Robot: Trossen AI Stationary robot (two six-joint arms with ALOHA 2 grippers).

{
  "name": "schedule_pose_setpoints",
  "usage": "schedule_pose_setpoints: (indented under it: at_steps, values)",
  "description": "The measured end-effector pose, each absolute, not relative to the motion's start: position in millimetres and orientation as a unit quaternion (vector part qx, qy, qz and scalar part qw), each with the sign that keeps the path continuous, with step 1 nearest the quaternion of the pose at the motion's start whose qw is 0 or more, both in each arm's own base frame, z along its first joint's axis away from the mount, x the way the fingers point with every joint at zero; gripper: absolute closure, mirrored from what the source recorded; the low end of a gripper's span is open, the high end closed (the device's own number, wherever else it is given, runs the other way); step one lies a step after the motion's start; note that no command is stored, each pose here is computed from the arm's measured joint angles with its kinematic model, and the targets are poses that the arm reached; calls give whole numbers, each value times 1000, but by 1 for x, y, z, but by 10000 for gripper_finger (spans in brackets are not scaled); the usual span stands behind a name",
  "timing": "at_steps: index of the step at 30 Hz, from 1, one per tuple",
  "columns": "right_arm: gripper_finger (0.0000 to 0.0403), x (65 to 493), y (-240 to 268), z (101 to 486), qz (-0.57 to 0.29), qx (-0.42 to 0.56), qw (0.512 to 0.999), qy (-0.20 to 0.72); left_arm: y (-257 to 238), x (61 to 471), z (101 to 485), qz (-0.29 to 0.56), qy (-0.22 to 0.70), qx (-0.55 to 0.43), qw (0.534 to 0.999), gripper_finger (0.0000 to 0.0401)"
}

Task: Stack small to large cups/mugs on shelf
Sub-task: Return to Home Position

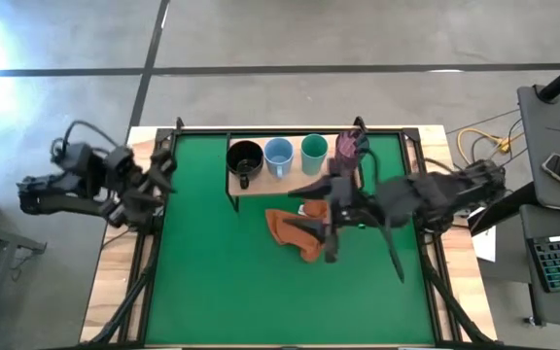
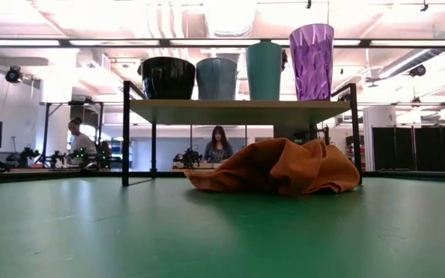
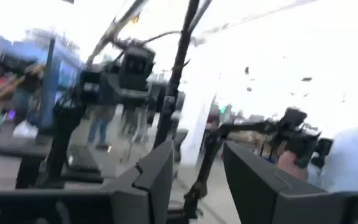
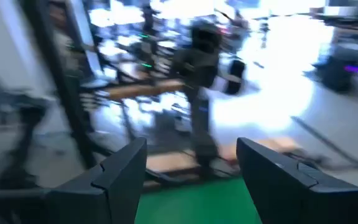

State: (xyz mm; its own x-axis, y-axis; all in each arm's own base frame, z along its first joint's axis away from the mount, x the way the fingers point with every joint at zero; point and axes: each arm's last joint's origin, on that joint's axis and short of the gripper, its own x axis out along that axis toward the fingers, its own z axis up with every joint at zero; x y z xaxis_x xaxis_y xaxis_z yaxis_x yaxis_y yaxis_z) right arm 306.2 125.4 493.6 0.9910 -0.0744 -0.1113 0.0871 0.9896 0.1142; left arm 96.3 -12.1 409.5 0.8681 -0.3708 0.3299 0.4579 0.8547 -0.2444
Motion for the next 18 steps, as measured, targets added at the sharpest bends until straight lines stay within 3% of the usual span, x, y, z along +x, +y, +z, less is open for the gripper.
schedule_pose_setpoints:
  at_steps: [4, 8, 13, 18]
  values:
    - [161, 332, 103, 457, 39, 85, 994, 52, -11, 83, 363, -216, -176, -154, 948, 273]
    - [161, 320, 57, 439, 95, 108, 986, 80, -9, 59, 344, -192, -198, -124, 953, 273]
    - [161, 267, 9, 435, 29, 127, 991, 31, -6, 23, 320, -129, -143, -157, 969, 273]
    - [161, 218, -2, 414, -25, 107, 994, -26, -6, 21, 330, -123, -137, -141, 973, 273]
